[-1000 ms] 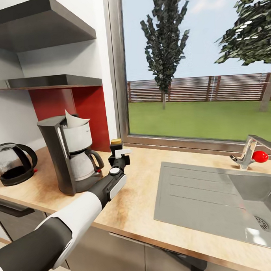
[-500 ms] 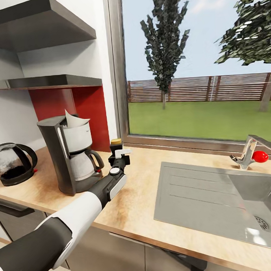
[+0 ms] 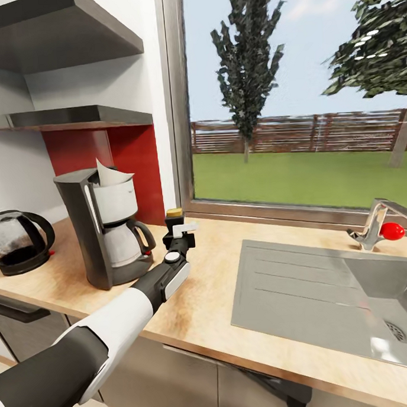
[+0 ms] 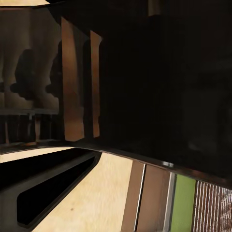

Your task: Set up a coffee station on the kitchen countertop: keep the coffee maker on the countertop, move the bottle of coffee from the kitchen shelf to the counter next to the coffee maker, place a paper coffee filter on top of the coffee maker, put the saucer next to the coffee maker with the coffee cup on the saucer, and place the electric kettle next to the coffee maker.

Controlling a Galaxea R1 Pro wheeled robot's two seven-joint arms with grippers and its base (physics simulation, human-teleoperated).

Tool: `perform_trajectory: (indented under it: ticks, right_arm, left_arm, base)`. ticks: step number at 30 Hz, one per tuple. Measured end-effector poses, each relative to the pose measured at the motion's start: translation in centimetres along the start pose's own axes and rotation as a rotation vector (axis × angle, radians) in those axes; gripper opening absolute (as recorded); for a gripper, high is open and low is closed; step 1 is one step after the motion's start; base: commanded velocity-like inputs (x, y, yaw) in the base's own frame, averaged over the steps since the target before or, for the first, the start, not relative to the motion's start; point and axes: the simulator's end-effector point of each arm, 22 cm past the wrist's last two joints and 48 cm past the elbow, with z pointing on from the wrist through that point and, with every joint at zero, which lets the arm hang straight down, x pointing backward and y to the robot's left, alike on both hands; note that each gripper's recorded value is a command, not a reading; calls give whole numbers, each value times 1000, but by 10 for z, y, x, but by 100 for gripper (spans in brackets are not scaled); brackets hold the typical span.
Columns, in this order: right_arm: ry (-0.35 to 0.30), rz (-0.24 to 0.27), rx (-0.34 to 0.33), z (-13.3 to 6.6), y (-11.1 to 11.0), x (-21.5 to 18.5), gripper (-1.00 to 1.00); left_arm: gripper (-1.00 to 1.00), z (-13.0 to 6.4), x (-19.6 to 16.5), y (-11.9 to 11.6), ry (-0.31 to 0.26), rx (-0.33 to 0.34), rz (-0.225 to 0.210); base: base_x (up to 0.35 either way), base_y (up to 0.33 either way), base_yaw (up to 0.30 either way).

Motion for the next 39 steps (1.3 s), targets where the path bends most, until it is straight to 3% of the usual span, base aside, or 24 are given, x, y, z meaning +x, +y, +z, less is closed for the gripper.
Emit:
perform_trajectory:
  ticks: [26, 39]
  right_arm:
    - [3, 0, -2, 30, -5, 9, 100]
    - [7, 2, -7, 31, -3, 10, 100]
  left_arm:
    - [-100, 1, 32, 2, 0, -1, -1]
    - [-100, 3, 36, 3, 7, -2, -1]
  base:
    - [0, 0, 0]
    - [0, 0, 0]
